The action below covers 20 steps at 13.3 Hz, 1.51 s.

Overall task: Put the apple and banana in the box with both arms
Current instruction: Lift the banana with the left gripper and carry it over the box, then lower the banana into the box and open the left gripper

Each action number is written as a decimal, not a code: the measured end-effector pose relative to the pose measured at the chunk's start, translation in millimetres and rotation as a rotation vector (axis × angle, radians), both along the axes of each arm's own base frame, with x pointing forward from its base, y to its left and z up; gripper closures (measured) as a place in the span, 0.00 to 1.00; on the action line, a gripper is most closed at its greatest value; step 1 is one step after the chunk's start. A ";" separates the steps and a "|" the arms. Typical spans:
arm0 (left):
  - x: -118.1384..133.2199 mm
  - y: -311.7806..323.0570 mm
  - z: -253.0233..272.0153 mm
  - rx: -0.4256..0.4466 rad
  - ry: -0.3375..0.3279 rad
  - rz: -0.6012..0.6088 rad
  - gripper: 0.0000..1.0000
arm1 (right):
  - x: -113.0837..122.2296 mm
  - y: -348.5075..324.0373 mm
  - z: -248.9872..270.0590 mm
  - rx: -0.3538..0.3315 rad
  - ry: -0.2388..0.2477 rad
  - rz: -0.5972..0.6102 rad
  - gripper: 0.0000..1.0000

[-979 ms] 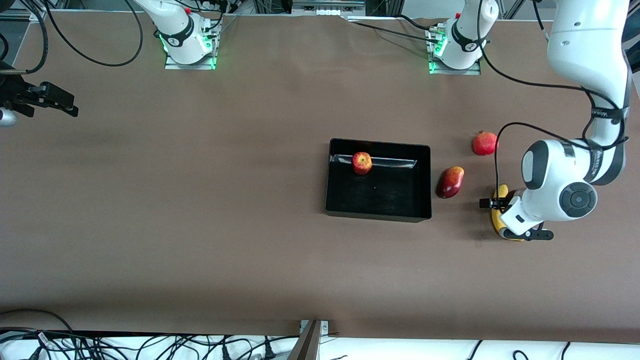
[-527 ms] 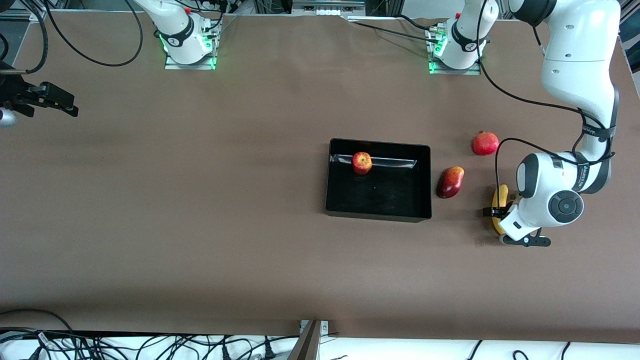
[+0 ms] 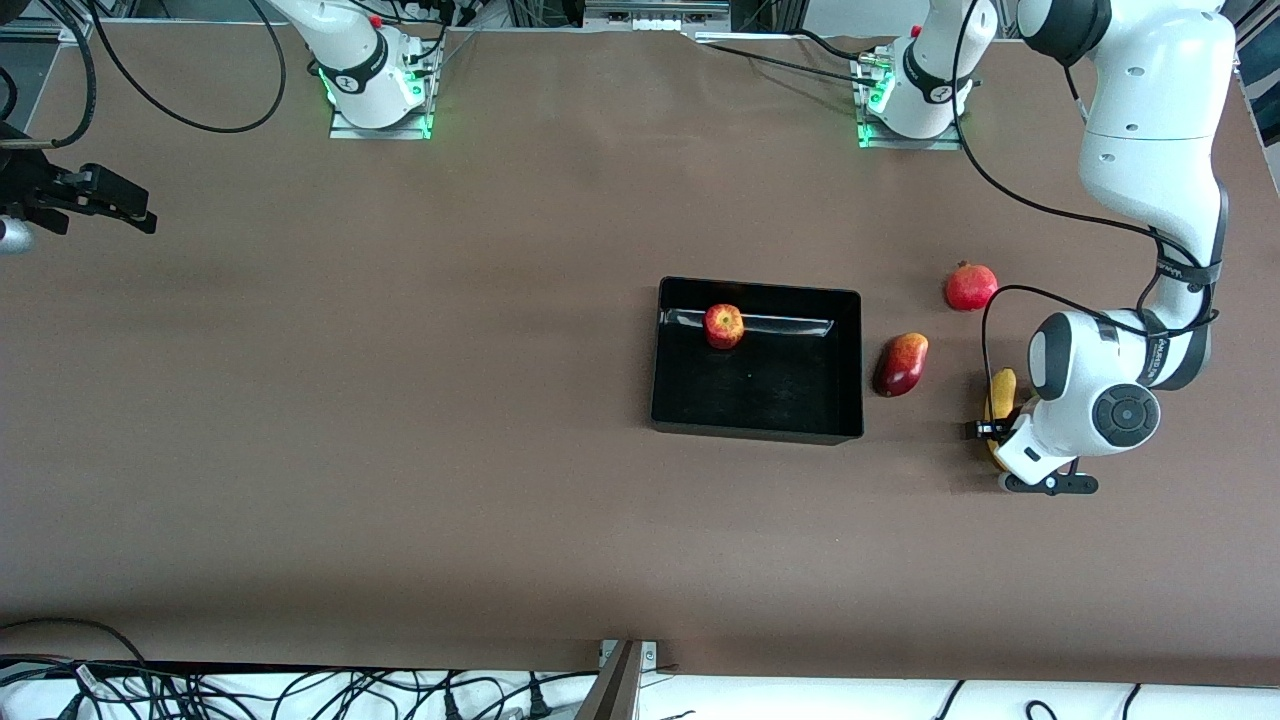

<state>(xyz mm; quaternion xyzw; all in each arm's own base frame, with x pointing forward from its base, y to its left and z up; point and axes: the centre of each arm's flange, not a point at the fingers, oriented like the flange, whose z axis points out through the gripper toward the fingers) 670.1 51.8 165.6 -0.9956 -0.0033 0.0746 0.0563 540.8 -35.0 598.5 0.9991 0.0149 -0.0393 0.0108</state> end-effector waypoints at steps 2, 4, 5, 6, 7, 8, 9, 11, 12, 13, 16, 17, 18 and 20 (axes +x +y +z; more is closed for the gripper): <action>0.5 -0.2 2.6 0.001 -0.003 0.005 0.64 | 0.0 0.0 0.0 0.000 0.000 0.000 0.00; 0.0 -1.5 3.4 0.002 0.007 0.010 0.64 | 0.0 0.0 0.0 0.000 0.000 0.000 0.00; -1.3 -4.0 8.3 0.003 0.035 0.011 0.64 | 0.0 0.0 0.0 0.000 0.000 0.000 0.00; -2.5 -9.8 21.2 -0.002 0.067 0.018 0.65 | 0.0 0.0 0.0 0.000 0.000 0.000 0.00; -3.5 -20.9 41.8 -0.022 0.094 0.033 0.65 | 0.0 0.0 0.0 0.000 0.000 0.000 0.00; -6.0 -38.4 66.9 -0.046 0.119 0.053 0.65 | 0.0 0.0 0.0 0.000 0.000 0.000 0.00; -10.5 -61.2 91.5 -0.068 0.141 0.079 0.65 | 0.0 0.0 -0.1 0.000 0.000 0.000 0.00; -20.6 -117.2 134.8 -0.125 0.156 0.145 0.65 | 0.0 0.0 0.0 0.000 0.000 0.000 0.00; -25.8 -147.9 150.5 -0.155 0.153 0.183 0.65 | 0.0 0.0 0.0 0.000 0.000 0.000 0.00; -31.1 -177.2 161.1 -0.178 0.151 0.222 0.65 | 0.0 0.0 -0.1 0.000 0.000 0.000 0.00; -45.1 -241.9 165.2 -0.211 0.154 0.308 0.65 | 0.0 0.0 -0.1 0.000 0.000 0.000 0.00; -46.9 -250.9 162.3 -0.223 0.145 0.335 0.65 | 0.0 0.0 -0.1 0.000 0.000 0.000 0.00; -48.1 -256.0 156.6 -0.233 0.130 0.363 0.65 | 0.0 0.0 0.0 0.000 0.000 0.000 0.00; -53.2 -263.3 137.6 -0.238 0.095 0.402 0.65 | 0.0 0.0 -0.1 0.000 0.000 0.000 0.00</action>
